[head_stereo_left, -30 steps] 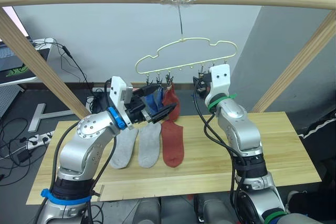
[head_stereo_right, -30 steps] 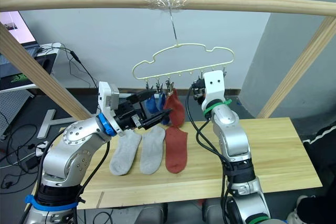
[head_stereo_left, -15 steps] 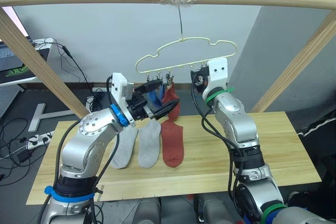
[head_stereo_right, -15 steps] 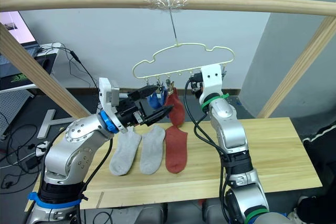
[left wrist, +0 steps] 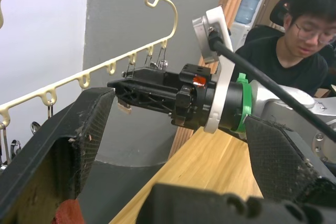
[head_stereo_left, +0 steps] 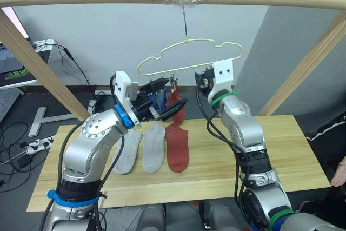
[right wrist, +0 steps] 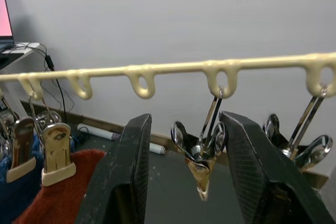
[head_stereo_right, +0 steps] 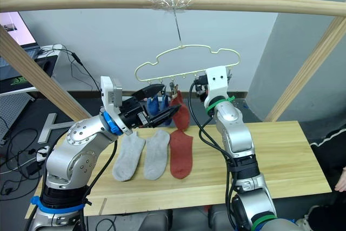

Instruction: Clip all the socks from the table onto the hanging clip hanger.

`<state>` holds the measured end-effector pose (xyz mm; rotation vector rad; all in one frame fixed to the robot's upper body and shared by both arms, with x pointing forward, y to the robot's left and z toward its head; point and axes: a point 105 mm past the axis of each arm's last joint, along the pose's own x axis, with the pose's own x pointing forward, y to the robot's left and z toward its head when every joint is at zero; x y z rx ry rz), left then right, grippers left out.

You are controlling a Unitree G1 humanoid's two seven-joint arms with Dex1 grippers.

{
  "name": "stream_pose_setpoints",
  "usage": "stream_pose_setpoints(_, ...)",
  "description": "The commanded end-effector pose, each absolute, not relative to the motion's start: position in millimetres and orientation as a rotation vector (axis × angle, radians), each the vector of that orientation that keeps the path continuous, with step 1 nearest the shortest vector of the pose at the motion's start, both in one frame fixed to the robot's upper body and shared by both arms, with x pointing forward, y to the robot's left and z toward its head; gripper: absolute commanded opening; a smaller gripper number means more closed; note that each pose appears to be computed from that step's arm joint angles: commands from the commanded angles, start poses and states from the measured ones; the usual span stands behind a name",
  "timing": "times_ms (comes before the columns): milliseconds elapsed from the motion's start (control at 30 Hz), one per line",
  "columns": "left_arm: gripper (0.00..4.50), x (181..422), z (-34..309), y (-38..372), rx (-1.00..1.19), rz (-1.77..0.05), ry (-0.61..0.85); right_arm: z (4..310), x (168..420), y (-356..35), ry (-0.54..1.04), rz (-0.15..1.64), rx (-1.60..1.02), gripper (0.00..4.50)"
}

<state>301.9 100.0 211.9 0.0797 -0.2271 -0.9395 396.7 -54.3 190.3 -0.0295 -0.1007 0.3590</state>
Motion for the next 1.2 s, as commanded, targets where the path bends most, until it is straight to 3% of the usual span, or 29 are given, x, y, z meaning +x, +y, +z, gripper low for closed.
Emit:
stream_pose_setpoints(33,4.50,296,225,96,0.089,-0.955,-0.292,211,395,-49,-0.176,0.380,-0.007,2.13)
stream_pose_setpoints(800,4.50,294,226,94,0.080,-0.952,-0.304,213,399,-46,-0.186,0.384,-0.011,2.13)
stream_pose_setpoints(1067,4.50,293,225,93,0.075,-0.954,-0.299,207,401,-53,-0.167,0.359,-0.036,0.11)
stream_pose_setpoints(1200,4.50,291,221,91,0.070,-0.957,-0.282,207,400,-60,-0.168,0.356,-0.036,0.01)
